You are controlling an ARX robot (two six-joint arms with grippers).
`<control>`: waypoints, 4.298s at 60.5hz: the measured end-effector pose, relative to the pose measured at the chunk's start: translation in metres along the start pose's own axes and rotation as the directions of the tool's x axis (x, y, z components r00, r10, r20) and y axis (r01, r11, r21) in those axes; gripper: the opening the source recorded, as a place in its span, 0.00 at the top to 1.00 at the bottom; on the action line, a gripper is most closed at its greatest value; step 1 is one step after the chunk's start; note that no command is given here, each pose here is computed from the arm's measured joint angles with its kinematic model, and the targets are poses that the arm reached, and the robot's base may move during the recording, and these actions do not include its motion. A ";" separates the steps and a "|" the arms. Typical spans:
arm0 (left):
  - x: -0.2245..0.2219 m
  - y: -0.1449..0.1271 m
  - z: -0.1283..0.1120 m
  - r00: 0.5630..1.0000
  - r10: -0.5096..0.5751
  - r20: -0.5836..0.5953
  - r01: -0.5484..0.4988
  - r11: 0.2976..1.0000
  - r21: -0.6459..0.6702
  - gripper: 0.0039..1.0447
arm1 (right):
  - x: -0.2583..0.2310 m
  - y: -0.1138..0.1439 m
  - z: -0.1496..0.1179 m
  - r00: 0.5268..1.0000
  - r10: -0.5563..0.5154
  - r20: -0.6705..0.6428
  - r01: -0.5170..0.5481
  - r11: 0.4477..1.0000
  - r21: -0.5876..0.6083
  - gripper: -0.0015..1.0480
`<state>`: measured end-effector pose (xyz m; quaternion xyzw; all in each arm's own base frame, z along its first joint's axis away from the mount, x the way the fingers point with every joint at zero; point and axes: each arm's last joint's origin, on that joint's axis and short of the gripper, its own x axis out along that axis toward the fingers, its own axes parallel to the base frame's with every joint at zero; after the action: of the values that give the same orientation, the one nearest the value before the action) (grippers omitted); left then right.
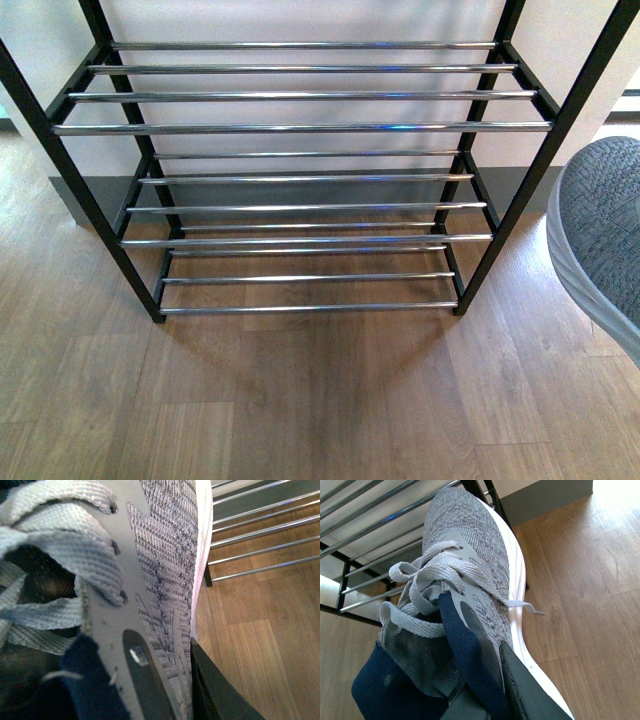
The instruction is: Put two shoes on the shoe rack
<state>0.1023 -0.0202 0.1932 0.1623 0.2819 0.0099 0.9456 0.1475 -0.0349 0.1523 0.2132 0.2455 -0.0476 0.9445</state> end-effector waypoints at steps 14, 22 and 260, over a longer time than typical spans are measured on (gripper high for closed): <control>0.000 0.000 0.000 1.000 -0.006 0.001 0.006 1.000 0.000 0.97 | 0.000 0.000 0.000 1.000 -0.003 0.001 0.003 1.000 0.000 0.99; 0.000 0.000 0.000 1.000 -0.006 0.001 0.006 1.000 0.000 0.97 | 0.000 0.000 0.000 1.000 -0.001 0.000 0.001 1.000 0.000 0.99; -0.001 0.000 0.001 1.000 -0.006 0.004 0.006 1.000 -0.001 0.97 | 0.213 0.103 0.074 0.997 0.078 0.001 -0.078 0.997 0.013 0.09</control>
<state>0.1023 -0.0204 0.1941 0.1610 0.2806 0.0069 0.9462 0.3868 0.0296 0.1467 0.2285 0.2363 -0.0123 0.9443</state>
